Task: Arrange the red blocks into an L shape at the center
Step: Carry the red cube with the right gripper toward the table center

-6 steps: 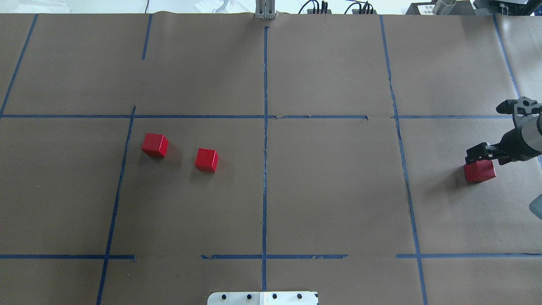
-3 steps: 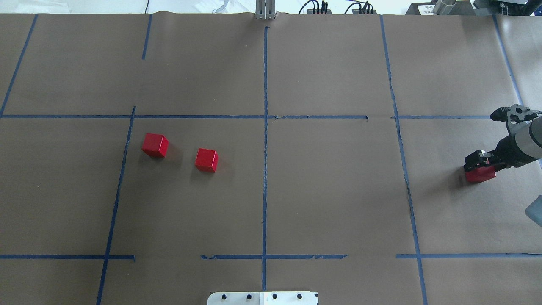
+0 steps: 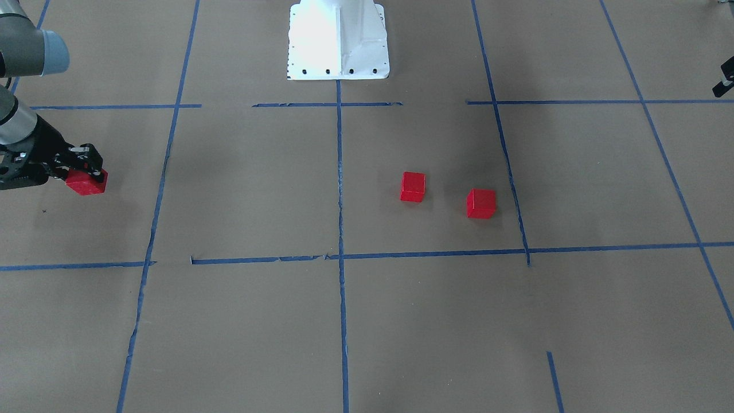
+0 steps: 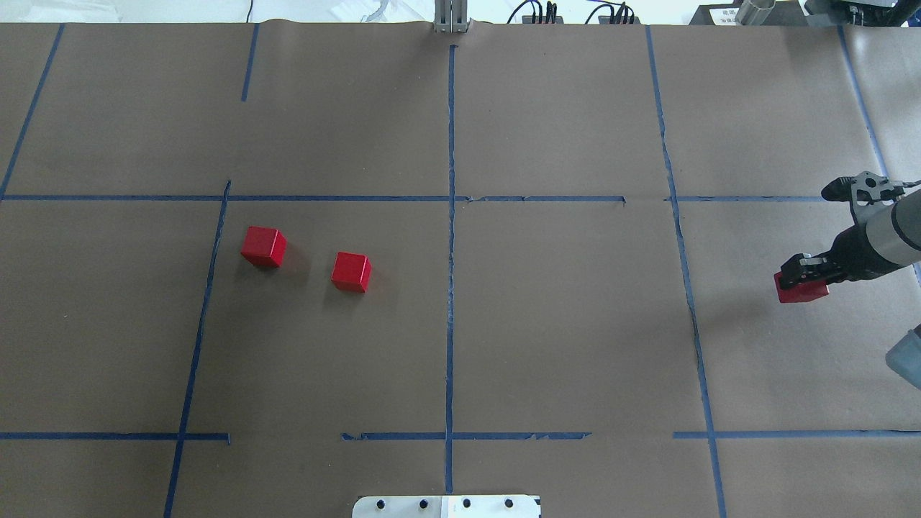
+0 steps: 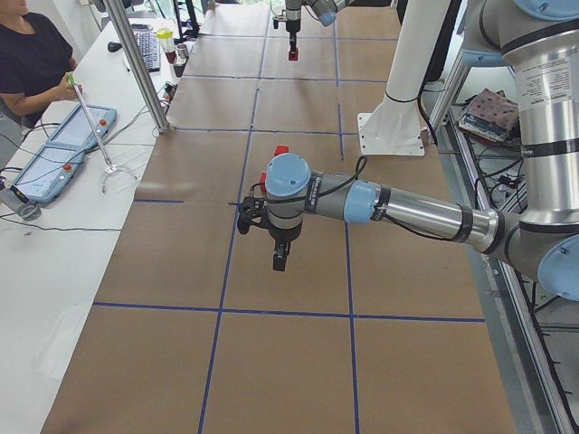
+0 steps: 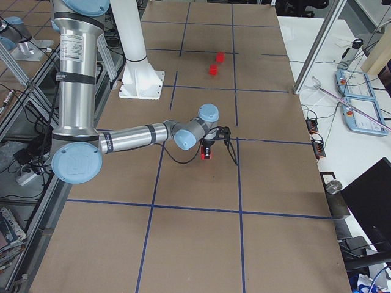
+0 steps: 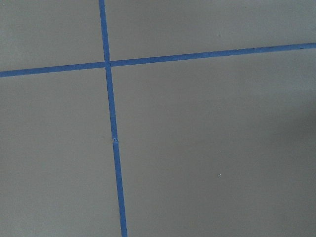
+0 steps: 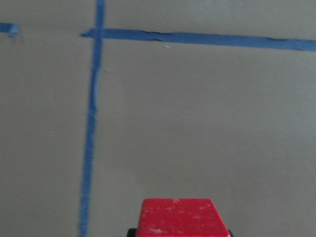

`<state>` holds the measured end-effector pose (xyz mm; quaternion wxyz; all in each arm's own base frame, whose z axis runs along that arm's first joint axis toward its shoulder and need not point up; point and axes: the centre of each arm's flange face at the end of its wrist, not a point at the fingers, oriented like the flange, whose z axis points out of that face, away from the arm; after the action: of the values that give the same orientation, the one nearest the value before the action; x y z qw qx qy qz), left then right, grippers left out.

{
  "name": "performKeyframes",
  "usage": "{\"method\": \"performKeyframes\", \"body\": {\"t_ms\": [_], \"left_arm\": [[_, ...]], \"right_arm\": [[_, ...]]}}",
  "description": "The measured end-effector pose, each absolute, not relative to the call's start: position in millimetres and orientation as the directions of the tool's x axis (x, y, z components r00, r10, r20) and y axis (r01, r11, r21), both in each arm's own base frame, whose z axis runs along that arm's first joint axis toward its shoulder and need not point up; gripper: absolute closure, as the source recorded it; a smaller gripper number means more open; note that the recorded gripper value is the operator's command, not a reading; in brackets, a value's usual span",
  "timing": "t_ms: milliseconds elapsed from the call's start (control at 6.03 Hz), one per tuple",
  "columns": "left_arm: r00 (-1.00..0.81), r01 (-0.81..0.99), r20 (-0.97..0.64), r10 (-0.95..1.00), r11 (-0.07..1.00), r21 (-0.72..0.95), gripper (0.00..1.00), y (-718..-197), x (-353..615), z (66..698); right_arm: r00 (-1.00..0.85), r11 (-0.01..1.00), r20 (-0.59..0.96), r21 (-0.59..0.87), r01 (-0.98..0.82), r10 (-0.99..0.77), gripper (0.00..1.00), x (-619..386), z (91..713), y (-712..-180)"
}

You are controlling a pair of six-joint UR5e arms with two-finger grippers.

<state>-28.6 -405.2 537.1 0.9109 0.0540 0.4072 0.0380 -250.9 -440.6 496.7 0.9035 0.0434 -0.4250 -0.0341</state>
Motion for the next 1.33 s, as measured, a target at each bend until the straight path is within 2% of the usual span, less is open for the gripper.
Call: {"method": "performKeyframes", "body": {"t_ms": [331, 663, 994, 1326], "left_arm": [[0.663, -0.037, -0.736, 0.136, 0.988, 0.15, 0.0, -412.3, -23.5, 529.3], [0.657, -0.058, -0.732, 0.184, 0.979, 0.194, 0.0, -422.6, -14.3, 516.7], [0.634, -0.107, -0.725, 0.269, 0.959, 0.262, 0.0, -434.3, 18.4, 498.2], [0.625, -0.088, -0.742, 0.243, 0.966, 0.242, 0.0, -443.9, 38.7, 482.6]], "right_arm": [[0.595, 0.995, 0.797, 0.092, 0.048, -0.102, 1.0, -337.0, 379.9, -455.8], [0.599, 0.999, 0.799, 0.04, 0.029, -0.05, 1.0, -427.4, 290.6, -443.2], [0.604, 1.0, 0.797, 0.004, -0.006, 0.0, 1.0, -518.8, 232.9, -424.3], [0.632, 0.996, 0.771, -0.05, -0.072, 0.084, 1.0, -586.8, 204.0, -426.3]]}}
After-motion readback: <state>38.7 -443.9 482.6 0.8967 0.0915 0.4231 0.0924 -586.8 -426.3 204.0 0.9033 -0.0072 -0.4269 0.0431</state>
